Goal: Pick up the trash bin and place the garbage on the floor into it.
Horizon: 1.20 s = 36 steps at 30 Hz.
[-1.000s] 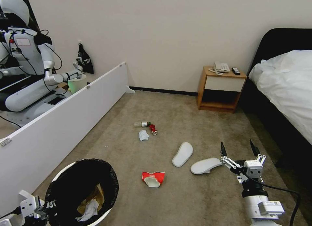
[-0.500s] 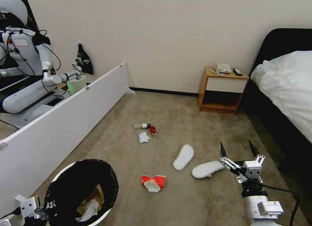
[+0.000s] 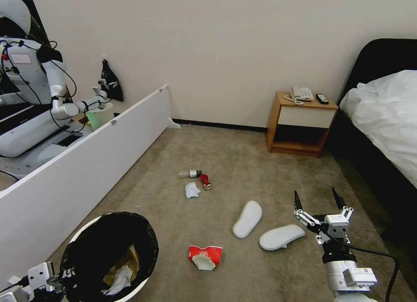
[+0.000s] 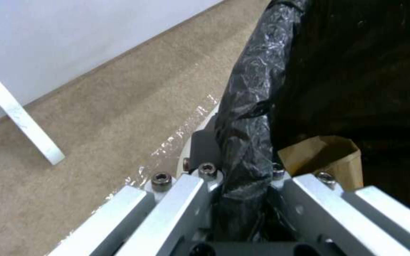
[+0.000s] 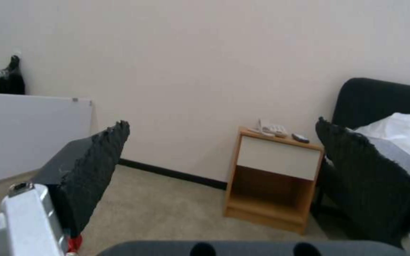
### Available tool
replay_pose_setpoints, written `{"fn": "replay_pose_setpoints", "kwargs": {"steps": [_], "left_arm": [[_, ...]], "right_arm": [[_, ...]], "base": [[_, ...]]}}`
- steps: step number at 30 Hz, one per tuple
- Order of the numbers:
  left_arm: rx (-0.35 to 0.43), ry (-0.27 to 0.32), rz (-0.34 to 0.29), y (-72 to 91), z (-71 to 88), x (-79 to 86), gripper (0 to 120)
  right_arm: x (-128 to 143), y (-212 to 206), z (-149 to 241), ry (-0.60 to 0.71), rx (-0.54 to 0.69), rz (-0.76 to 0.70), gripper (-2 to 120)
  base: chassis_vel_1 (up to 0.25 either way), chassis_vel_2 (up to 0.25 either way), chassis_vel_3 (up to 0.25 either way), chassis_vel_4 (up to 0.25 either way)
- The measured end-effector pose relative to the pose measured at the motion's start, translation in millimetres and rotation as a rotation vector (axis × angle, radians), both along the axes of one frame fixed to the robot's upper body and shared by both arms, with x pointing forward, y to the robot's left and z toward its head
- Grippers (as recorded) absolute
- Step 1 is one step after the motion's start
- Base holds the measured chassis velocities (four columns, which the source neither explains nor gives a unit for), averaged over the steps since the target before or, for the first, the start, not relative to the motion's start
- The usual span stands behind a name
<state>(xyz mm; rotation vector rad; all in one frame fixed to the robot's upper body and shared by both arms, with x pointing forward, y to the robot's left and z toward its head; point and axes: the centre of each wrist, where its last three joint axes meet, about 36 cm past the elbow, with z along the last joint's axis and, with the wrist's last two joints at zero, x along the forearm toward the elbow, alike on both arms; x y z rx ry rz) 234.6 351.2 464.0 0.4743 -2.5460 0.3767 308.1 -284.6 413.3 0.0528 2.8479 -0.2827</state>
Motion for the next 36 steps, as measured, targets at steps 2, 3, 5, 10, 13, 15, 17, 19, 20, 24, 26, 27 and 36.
{"fn": "replay_pose_setpoints", "kwargs": {"steps": [2,3,5,10,13,15,17,19,20,24,26,27,36], "left_arm": [[0.000,0.001,0.000,0.2,-0.5,0.1,2],[0.000,0.002,0.000,0.3,-0.8,0.2,2],[0.000,0.001,0.000,0.5,-0.8,0.4,2],[0.001,0.004,-0.001,0.8,-1.0,0.7,2],[0.004,0.005,-0.003,2.0,-0.3,0.6,2],[0.008,0.006,-0.001,3.8,1.6,-0.4,2],[0.010,0.005,-0.001,4.1,2.7,-1.2,2],[0.011,0.005,-0.001,3.9,3.6,-2.0,2],[0.012,0.005,-0.002,3.2,4.6,-2.9,2],[0.013,0.004,-0.004,1.5,6.6,-4.6,2],[0.014,0.004,-0.004,0.5,7.4,-5.6,2],[0.015,0.005,-0.003,0.5,7.6,-6.1,2],[0.023,0.009,0.011,3.9,9.0,-8.8,2]], "right_arm": [[1,1,0,-0.002,0.007,0.006,100],[2,1,0,-0.008,0.008,0.020,100],[3,0,0,-0.011,0.003,0.028,100],[9,-6,5,0.007,-0.049,0.039,100],[16,-12,14,0.028,-0.082,0.054,100],[22,-15,24,0.071,-0.084,0.070,100],[26,-16,30,0.095,-0.082,0.083,100],[30,-14,35,0.128,-0.078,0.097,100],[36,-9,41,0.184,-0.053,0.115,100],[46,5,53,0.305,0.024,0.164,100],[60,21,61,0.402,0.052,0.225,100],[67,27,64,0.434,0.054,0.249,100],[92,78,71,0.694,0.068,0.425,100]], "base": [[-0.030,0.035,0.039,-0.055],[0.000,0.000,0.000,0.000],[0.000,0.000,0.000,0.000],[0.000,0.000,0.000,0.000],[0.000,0.000,0.000,0.000],[0.000,0.000,0.000,0.000],[0.000,0.000,0.000,0.000],[0.000,0.000,0.000,0.000],[0.000,0.000,0.000,0.000],[0.000,0.000,0.000,0.000],[0.000,0.000,0.000,0.000],[0.000,0.000,0.000,0.000],[0.000,0.000,0.000,0.000]]}}
